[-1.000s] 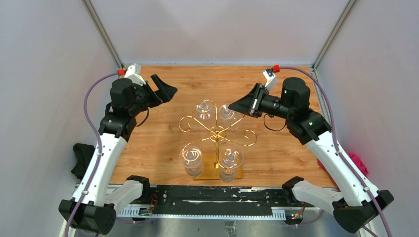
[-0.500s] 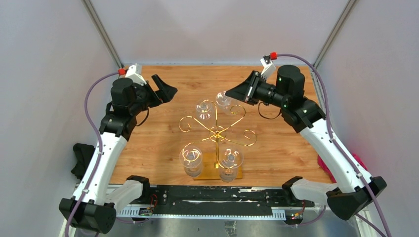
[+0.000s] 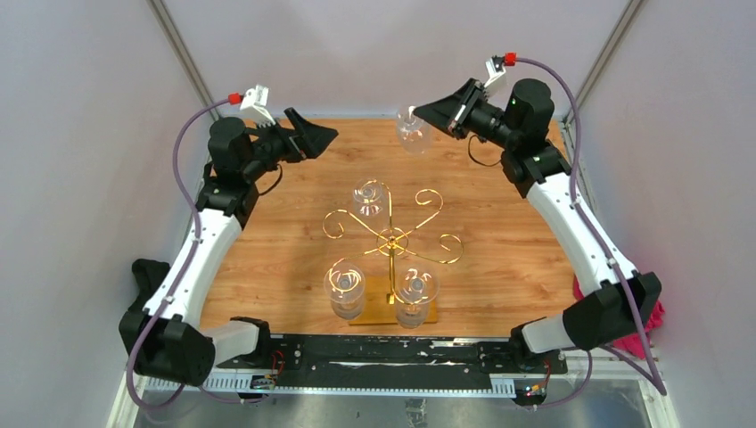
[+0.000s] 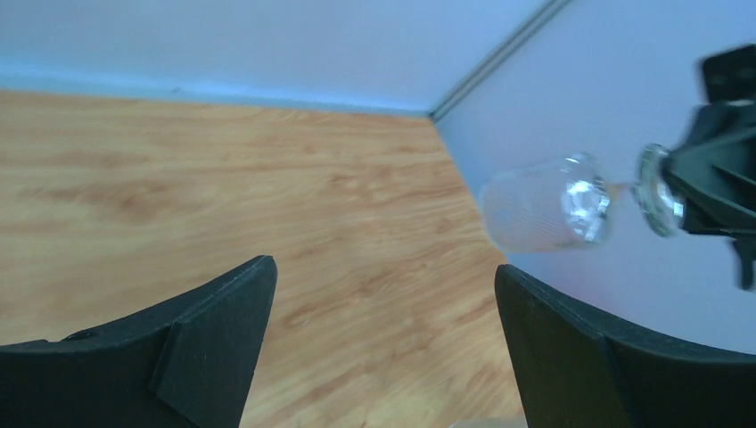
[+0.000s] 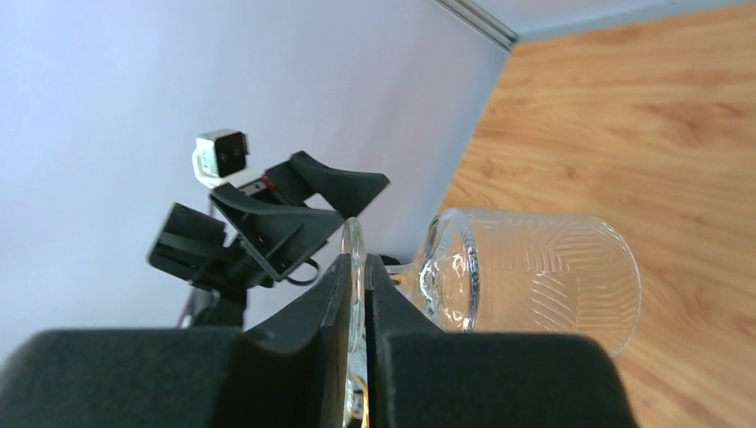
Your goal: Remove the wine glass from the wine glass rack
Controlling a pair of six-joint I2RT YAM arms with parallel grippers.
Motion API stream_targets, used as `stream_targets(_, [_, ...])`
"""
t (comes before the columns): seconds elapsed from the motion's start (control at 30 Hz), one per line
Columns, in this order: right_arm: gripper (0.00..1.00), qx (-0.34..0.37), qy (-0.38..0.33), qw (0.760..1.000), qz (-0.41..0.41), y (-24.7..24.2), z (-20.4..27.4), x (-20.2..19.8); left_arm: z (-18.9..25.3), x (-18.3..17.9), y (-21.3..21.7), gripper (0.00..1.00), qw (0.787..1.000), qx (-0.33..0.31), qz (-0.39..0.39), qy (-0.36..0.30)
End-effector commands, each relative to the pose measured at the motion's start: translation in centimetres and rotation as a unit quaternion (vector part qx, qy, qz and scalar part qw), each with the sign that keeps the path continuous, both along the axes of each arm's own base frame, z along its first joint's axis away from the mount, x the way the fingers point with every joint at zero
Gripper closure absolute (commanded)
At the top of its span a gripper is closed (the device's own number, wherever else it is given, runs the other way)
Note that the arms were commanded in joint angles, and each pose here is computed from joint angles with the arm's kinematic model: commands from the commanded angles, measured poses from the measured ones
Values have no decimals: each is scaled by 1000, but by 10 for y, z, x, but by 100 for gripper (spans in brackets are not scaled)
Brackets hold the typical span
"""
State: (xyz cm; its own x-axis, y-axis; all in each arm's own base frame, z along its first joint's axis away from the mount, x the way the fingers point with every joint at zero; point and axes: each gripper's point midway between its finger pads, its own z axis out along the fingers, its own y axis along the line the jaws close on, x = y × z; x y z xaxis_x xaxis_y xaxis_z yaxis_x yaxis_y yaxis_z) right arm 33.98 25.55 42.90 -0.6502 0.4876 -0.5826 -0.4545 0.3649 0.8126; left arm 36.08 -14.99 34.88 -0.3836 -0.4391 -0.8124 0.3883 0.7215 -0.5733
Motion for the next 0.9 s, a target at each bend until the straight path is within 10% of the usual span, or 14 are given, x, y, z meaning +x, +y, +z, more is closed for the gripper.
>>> stream_targets(0.0, [100, 110, -104, 984, 93, 6, 76, -18, 67, -5, -39, 2, 982, -65, -124, -128])
stream_targets(0.43, [100, 248, -159, 937, 186, 6, 126, -31, 109, -36, -45, 16, 876, -254, -336, -235])
stream_targets(0.87, [100, 305, -158, 909, 236, 22, 133, -28, 103, -24, -53, 12, 873, -277, -343, -207])
